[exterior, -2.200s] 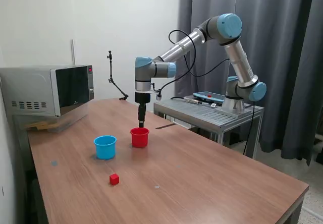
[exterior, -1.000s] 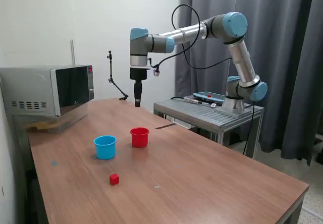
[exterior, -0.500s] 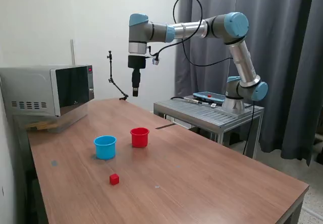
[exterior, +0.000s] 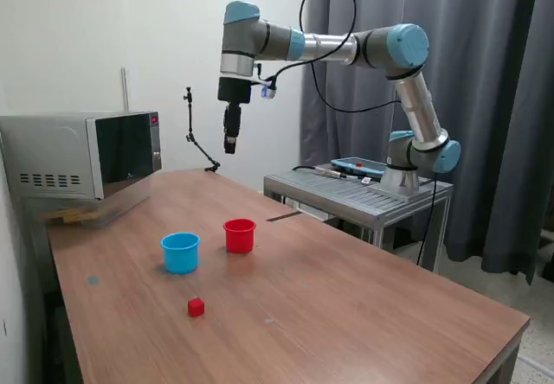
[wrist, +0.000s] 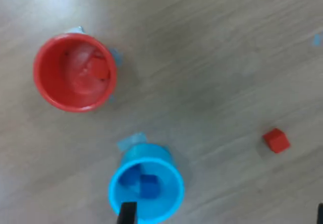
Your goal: Place red objects in the red bin, and blue objects in the blue bin.
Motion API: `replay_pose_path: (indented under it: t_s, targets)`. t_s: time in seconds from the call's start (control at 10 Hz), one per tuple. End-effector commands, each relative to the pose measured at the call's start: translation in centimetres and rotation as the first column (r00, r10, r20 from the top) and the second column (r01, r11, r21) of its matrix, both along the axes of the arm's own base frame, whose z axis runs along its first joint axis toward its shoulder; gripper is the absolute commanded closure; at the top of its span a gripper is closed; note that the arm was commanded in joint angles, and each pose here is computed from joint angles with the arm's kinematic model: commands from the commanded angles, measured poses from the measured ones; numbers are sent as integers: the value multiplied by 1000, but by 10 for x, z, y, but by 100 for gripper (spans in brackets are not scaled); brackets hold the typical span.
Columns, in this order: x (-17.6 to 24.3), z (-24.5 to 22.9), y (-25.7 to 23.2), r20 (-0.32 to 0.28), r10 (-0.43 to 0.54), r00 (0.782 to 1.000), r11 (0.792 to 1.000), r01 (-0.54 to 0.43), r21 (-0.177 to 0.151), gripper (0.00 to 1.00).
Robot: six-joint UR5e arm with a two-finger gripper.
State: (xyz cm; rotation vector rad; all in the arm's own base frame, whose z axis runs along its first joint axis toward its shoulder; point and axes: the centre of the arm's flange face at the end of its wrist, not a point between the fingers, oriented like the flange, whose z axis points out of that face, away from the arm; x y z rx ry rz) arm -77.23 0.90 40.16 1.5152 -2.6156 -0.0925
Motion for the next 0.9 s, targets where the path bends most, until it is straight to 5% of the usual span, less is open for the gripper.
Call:
replay_pose_path:
  t_s: [0.0, 0.8]
  targets:
    - [-13, -2, -29, -15, 92, 996, 996, -92, 11, 0]
    - [-51, -28, -81, -35, 290, 956, 957, -288, 38, 0]
